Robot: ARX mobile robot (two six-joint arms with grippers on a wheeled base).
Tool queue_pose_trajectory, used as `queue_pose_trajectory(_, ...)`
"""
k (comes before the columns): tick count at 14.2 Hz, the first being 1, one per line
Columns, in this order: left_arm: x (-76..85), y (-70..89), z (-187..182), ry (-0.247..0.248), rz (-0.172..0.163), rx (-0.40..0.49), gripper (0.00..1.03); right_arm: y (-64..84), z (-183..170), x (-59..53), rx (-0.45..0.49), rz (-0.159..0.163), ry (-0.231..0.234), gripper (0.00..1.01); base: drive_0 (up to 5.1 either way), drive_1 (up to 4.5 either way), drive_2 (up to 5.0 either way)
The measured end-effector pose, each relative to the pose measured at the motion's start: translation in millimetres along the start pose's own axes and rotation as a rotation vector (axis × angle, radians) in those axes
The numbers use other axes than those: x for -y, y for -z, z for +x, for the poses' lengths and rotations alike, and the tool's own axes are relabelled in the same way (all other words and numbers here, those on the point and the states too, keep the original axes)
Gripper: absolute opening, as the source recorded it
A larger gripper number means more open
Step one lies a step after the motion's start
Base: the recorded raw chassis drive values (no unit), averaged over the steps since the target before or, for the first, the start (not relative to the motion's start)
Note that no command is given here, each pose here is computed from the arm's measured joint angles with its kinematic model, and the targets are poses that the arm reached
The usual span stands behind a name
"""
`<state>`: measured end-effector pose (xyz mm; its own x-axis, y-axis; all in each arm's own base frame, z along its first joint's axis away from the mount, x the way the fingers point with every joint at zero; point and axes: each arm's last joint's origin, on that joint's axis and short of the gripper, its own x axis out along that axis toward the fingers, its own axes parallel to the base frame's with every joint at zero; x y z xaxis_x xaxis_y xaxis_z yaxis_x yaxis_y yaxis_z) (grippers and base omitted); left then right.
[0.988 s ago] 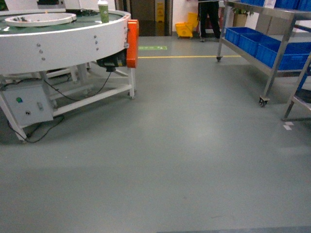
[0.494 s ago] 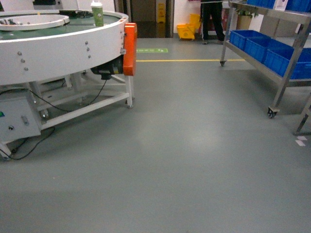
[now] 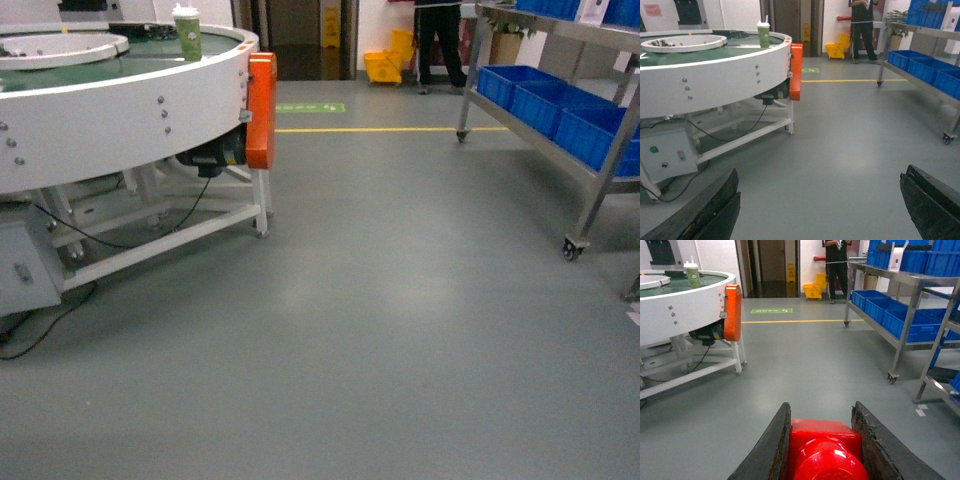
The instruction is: Pick red block from blue box to shelf
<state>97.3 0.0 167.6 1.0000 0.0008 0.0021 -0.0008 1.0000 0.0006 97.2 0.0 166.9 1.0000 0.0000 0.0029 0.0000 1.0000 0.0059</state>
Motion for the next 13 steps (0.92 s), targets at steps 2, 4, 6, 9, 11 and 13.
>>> queue_pose_trajectory(2, 0.0, 0.1, 0.0, 0.0, 0.0, -0.001, 0.98, 0.1, 0.0, 0.0, -0.001, 0.0, 0.0, 0.29, 0.0, 4.35, -4.3)
queue_pose_trajectory(4, 0.0, 0.0, 0.0, 0.0, 0.0, 0.0, 0.98, -0.1, 0.0, 0.0, 0.001, 0.0, 0.0, 0.29, 0.0, 4.3, -4.4)
queue_pose_trajectory(6, 0.0, 0.1, 0.0, 0.0, 0.0, -0.001, 0.98, -0.1, 0.0, 0.0, 0.001, 0.0, 0.0, 0.29, -0.1, 4.27, -4.4)
queue_pose_trajectory(9, 0.1, -0.4, 0.0, 0.002, 0.0, 0.004, 0.98, 0.1, 0.0, 0.0, -0.001, 0.0, 0.0, 0.29, 0.0, 4.34, -4.3)
queue_pose_trajectory(11, 0.0, -0.1, 0.0, 0.001, 0.0, 0.001, 0.98, 0.0, 0.0, 0.0, 0.0, 0.0, 0.0, 0.29, 0.1, 4.4, -4.3)
queue_pose_trajectory(13, 0.0, 0.0, 0.0, 0.0, 0.0, 0.0, 0.98, 0.0, 0.0, 0.0, 0.0, 0.0, 0.0, 0.29, 0.1, 4.46, -4.2)
